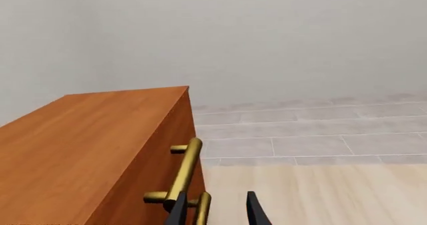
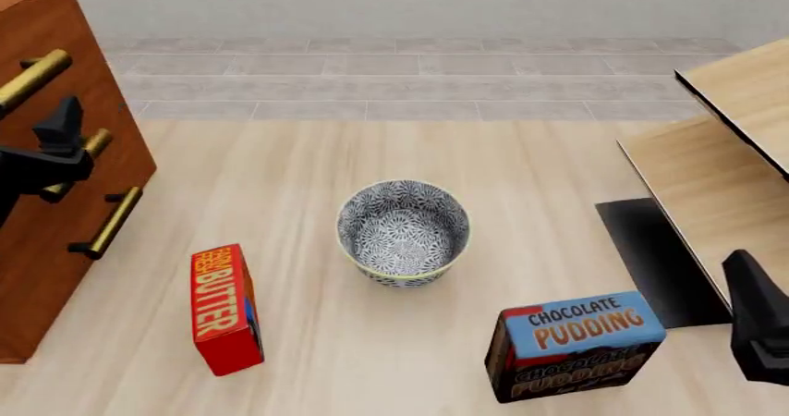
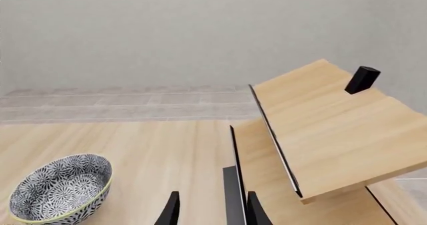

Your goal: Close the top drawer of the cabinet and put the bowl on top of it.

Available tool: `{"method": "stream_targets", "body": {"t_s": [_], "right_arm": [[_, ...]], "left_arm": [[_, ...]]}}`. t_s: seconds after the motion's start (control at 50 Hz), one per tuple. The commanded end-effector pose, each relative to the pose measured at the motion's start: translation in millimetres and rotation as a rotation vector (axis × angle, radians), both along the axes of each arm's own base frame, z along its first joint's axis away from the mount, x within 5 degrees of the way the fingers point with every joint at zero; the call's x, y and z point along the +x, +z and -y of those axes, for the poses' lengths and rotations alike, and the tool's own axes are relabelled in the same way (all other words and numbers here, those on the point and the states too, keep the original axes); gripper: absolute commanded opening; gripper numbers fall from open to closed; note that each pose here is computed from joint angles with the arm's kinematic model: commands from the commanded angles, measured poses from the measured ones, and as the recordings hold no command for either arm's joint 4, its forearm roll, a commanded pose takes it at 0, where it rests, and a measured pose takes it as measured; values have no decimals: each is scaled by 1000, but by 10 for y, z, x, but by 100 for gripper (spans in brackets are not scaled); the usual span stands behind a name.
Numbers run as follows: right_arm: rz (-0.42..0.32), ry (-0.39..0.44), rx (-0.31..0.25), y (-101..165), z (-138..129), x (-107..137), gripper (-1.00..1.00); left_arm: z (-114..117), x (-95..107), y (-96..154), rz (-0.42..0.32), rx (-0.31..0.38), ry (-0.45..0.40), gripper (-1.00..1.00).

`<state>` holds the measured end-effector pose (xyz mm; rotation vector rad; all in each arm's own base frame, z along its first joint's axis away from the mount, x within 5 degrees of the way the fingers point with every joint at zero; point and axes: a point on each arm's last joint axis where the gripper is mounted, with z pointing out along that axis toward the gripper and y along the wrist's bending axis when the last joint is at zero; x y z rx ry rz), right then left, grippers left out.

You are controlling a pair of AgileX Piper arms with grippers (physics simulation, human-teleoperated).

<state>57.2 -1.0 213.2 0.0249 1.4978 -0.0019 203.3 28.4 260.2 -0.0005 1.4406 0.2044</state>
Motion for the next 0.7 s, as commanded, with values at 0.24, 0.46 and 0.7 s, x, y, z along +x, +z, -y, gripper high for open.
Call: {"method": "stream_targets", "body": {"t_s": [0.24, 0.46, 0.7], "right_arm": [[-5, 12, -5, -4, -7, 11, 100], [-4, 11, 0, -7, -6, 7, 100], [-1, 6, 11, -4, -3, 5, 100]], "left_arm": [[-430, -22, -53, -29, -38, 213, 100], [-445, -38, -37, -34, -42, 222, 100], [-193, -142, 186, -32, -88, 113, 100]]}}
